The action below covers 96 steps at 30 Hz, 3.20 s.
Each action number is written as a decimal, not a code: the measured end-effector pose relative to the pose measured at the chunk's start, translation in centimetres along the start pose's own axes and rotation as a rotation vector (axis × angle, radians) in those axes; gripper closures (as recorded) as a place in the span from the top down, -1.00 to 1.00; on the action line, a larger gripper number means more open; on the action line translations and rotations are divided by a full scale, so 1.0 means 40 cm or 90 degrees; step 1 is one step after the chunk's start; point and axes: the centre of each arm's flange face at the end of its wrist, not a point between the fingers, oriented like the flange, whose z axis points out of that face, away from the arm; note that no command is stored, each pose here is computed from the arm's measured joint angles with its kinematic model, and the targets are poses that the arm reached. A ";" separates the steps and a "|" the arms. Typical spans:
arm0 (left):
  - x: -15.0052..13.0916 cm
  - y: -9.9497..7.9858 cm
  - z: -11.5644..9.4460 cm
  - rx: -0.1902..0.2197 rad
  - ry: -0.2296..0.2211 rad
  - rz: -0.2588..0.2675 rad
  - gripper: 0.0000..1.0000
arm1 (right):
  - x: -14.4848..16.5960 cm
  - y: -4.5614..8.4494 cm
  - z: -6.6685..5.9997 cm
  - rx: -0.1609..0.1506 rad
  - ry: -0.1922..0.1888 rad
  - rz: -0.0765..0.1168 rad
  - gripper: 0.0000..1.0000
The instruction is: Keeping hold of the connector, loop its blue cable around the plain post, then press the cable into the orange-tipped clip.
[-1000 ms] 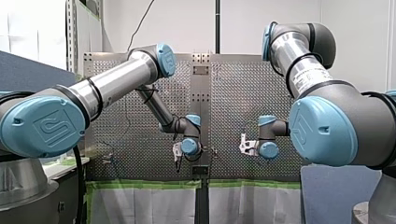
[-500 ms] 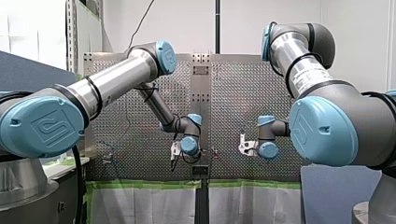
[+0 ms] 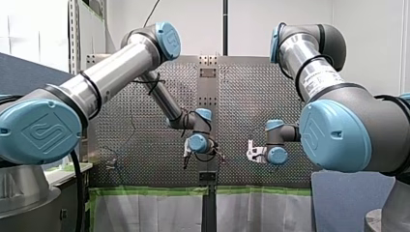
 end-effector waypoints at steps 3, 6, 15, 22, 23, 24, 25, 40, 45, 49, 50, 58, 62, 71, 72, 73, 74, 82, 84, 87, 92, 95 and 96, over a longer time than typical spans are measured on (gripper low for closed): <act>0.024 -0.014 -0.028 -0.001 0.011 0.006 1.00 | -0.002 0.000 -0.001 0.000 -0.004 0.000 -1.00; 0.050 -0.020 -0.054 -0.008 0.026 0.012 1.00 | -0.003 0.000 -0.003 0.000 -0.008 0.000 -1.00; 0.132 -0.008 -0.130 -0.040 0.081 0.032 1.00 | -0.007 0.000 -0.007 -0.001 -0.016 0.000 -1.00; 0.188 -0.050 -0.201 0.000 0.113 0.055 1.00 | -0.008 0.000 -0.008 -0.001 -0.019 0.000 -1.00; 0.191 -0.062 -0.208 0.011 0.112 0.056 1.00 | -0.009 0.000 -0.008 -0.001 -0.019 0.000 -1.00; 0.193 -0.070 -0.211 0.020 0.110 0.056 1.00 | -0.009 0.000 -0.008 -0.001 -0.019 0.000 -1.00; 0.193 -0.078 -0.214 0.028 0.109 0.056 1.00 | -0.009 0.000 -0.008 -0.001 -0.019 0.000 -1.00; 0.136 -0.086 -0.192 0.020 0.058 0.023 1.00 | -0.010 -0.004 -0.008 0.001 -0.018 -0.001 -1.00; 0.134 -0.096 -0.195 0.021 0.055 0.022 1.00 | -0.011 -0.006 -0.008 0.002 -0.018 -0.001 -1.00; 0.134 -0.102 -0.198 0.024 0.053 0.023 1.00 | -0.011 -0.009 -0.008 0.003 -0.017 -0.001 -1.00; 0.133 -0.104 -0.198 0.025 0.051 0.023 1.00 | -0.011 -0.009 -0.008 0.003 -0.017 -0.001 -1.00; 0.124 -0.121 -0.191 0.045 0.025 0.012 1.00 | -0.011 -0.014 -0.008 0.005 -0.015 -0.001 -1.00; 0.123 -0.125 -0.191 0.047 0.022 0.012 1.00 | -0.010 -0.017 -0.009 0.006 -0.015 -0.001 -1.00; 0.127 -0.122 -0.196 0.032 0.030 -0.005 1.00 | -0.013 -0.021 -0.011 0.007 -0.018 -0.002 -1.00; 0.128 -0.119 -0.198 0.027 0.034 -0.008 1.00 | -0.012 -0.022 -0.011 0.008 -0.018 -0.002 -1.00; 0.130 -0.117 -0.199 0.021 0.038 -0.010 1.00 | -0.013 -0.022 -0.011 0.008 -0.018 -0.002 -1.00; 0.132 -0.113 -0.202 0.013 0.044 -0.012 1.00 | -0.013 -0.022 -0.011 0.008 -0.018 -0.002 -1.00; 0.139 -0.093 -0.213 -0.033 0.064 -0.006 1.00 | -0.013 -0.029 -0.012 0.011 -0.018 -0.003 -1.00; 0.139 -0.090 -0.213 -0.040 0.064 -0.006 1.00 | -0.013 -0.030 -0.012 0.011 -0.018 -0.003 -1.00; 0.139 -0.088 -0.213 -0.045 0.065 -0.005 1.00 | -0.014 -0.030 -0.013 0.011 -0.019 -0.003 -1.00; 0.140 -0.088 -0.214 -0.047 0.065 -0.005 1.00 | -0.014 -0.031 -0.013 0.011 -0.019 -0.003 -1.00; 0.140 -0.087 -0.214 -0.048 0.065 -0.005 1.00 | -0.014 -0.031 -0.013 0.011 -0.019 -0.003 -1.00; 0.140 -0.087 -0.214 -0.048 0.065 -0.005 1.00 | -0.014 -0.031 -0.013 0.011 -0.019 -0.003 -1.00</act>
